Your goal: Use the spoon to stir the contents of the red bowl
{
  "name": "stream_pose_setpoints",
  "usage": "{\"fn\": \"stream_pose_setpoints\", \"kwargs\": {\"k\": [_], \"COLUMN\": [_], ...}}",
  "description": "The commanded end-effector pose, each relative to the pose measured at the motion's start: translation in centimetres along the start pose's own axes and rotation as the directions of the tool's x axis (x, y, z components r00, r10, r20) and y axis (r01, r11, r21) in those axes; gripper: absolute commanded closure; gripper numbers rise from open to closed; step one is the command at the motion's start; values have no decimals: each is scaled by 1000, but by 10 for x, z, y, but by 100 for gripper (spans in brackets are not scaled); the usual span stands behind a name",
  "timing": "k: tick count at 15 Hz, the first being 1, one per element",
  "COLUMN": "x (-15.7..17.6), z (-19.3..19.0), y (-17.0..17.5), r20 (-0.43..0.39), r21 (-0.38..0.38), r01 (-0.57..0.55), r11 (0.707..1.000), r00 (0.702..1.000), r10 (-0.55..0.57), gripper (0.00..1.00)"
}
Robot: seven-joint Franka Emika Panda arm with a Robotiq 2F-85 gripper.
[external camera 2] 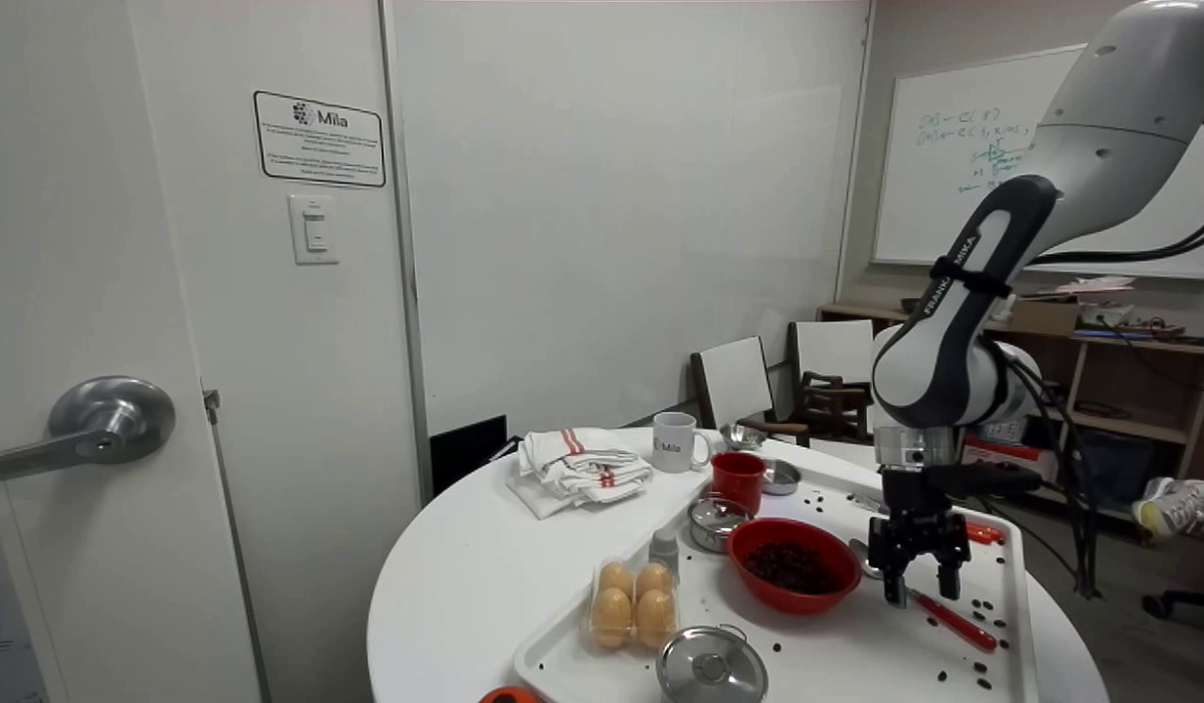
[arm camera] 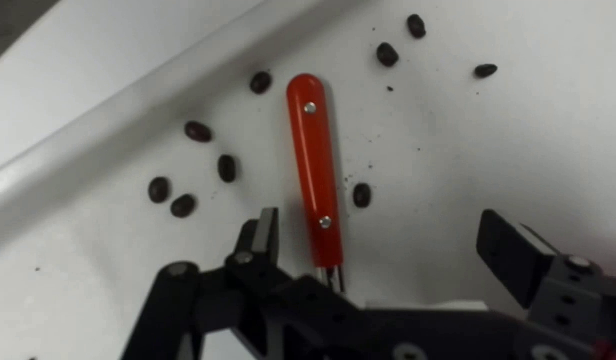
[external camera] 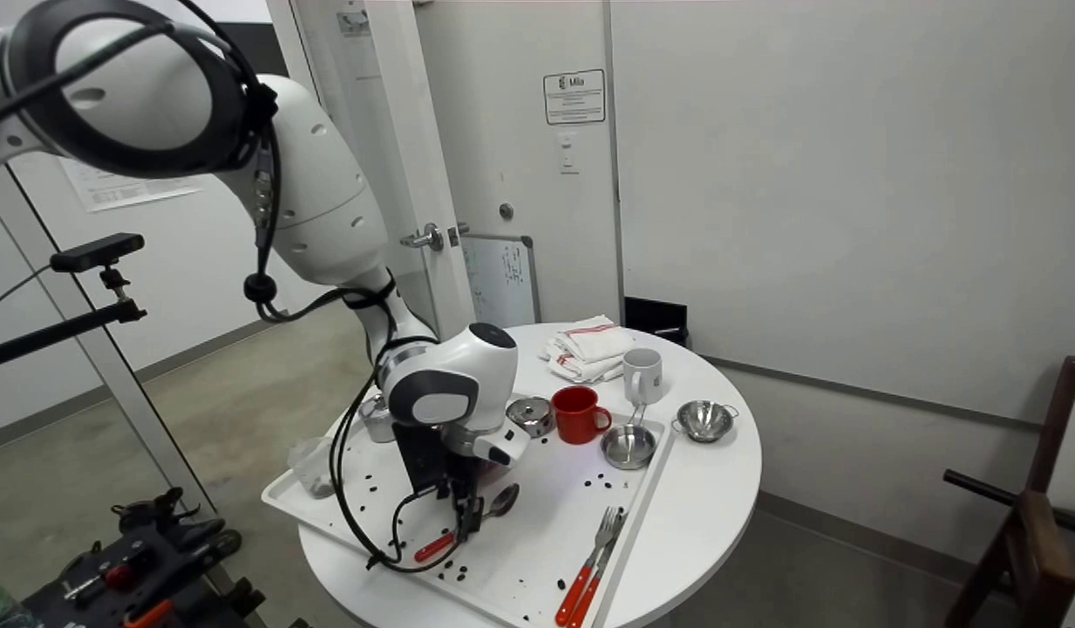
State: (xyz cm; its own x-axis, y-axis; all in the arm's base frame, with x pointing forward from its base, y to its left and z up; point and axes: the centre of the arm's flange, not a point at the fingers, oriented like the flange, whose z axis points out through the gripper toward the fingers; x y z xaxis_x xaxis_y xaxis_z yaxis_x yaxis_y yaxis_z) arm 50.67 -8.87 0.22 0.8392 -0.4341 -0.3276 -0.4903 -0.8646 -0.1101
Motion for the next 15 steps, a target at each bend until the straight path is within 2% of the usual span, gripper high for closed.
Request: {"fn": "stream_pose_setpoints", "kwargs": {"k": [1, 4, 6, 9, 12, 15], "x": [1, 4, 7, 1, -6, -22], "z": [0, 1, 2, 3, 5, 9], "y": [-3, -7, -10, -7, -2, 9], "r20": [-16, -84, -153, -177, -128, -55], "r21": [-42, -27, -11, -55, -124, -174], "r01": [-54, -114, -165, -185, -151, -60], "r11": [998, 993, 986, 981, 981, 983], "r00": [998, 990, 975, 969, 983, 997], "r10": [53, 111, 162, 173, 135, 51], "gripper": [0, 0, 0, 0, 0, 0]}}
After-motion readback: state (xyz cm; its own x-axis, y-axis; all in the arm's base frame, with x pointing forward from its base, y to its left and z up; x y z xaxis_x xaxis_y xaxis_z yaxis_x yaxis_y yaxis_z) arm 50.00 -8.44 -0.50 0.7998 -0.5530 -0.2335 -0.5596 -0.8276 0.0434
